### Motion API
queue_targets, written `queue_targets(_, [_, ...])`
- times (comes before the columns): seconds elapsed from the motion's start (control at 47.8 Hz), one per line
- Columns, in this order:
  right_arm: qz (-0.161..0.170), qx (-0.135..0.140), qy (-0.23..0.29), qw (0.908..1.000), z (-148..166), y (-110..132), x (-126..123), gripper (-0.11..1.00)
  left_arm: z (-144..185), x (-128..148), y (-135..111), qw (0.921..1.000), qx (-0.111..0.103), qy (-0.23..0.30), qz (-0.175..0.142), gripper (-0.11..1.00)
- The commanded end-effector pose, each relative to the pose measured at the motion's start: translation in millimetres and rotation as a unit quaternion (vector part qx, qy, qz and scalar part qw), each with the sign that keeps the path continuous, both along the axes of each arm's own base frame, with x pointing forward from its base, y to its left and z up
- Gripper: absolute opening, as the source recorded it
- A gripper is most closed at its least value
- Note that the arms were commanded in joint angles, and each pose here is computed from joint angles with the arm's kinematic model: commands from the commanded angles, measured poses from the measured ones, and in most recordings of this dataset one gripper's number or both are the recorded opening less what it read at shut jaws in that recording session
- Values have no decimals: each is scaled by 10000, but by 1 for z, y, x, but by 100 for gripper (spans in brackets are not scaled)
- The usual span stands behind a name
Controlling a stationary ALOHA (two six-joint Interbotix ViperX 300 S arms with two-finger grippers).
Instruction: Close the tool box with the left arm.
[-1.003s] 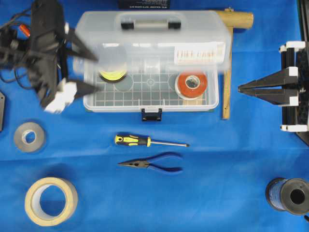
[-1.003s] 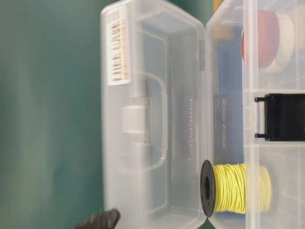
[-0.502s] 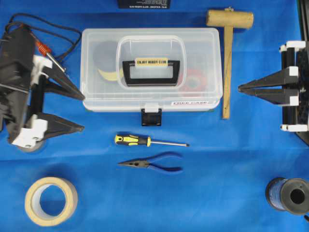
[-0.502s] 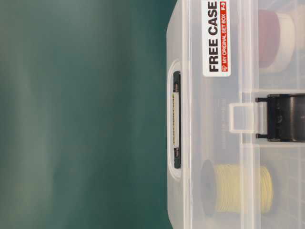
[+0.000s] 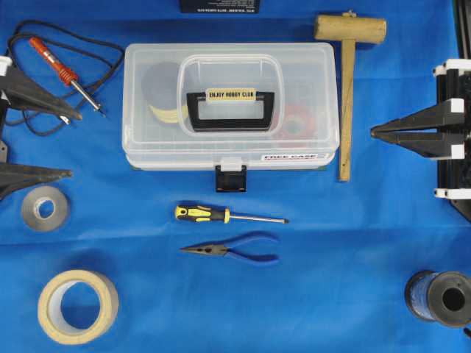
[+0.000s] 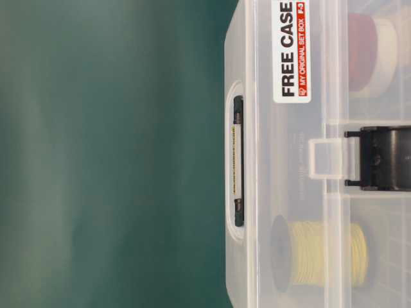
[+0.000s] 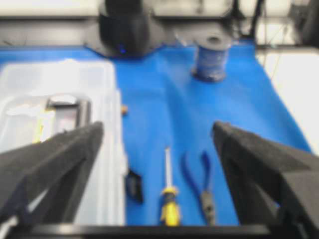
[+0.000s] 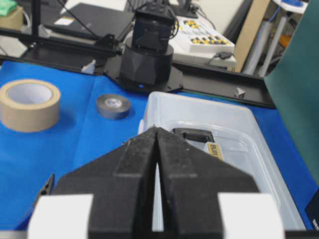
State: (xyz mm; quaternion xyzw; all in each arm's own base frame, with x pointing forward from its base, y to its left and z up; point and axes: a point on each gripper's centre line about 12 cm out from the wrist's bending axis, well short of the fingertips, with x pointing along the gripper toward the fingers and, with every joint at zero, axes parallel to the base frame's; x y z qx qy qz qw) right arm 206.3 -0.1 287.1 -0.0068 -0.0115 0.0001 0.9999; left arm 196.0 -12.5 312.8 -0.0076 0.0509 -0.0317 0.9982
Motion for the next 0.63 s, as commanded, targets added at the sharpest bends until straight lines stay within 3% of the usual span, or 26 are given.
queue_targets(0.0, [2,-15,-184,9998,13,0,2,0,-12,-9,4,9996,16,-277,86,90])
queue_targets(0.272, [1,-31,-215,9998,15,0,1,0,-60,-34,7,9992,0,-360,153,90])
queue_targets(0.606, [9,-68,-199,9998,14,0,1,0,-94,-41,7,9999,1,-53,159,90])
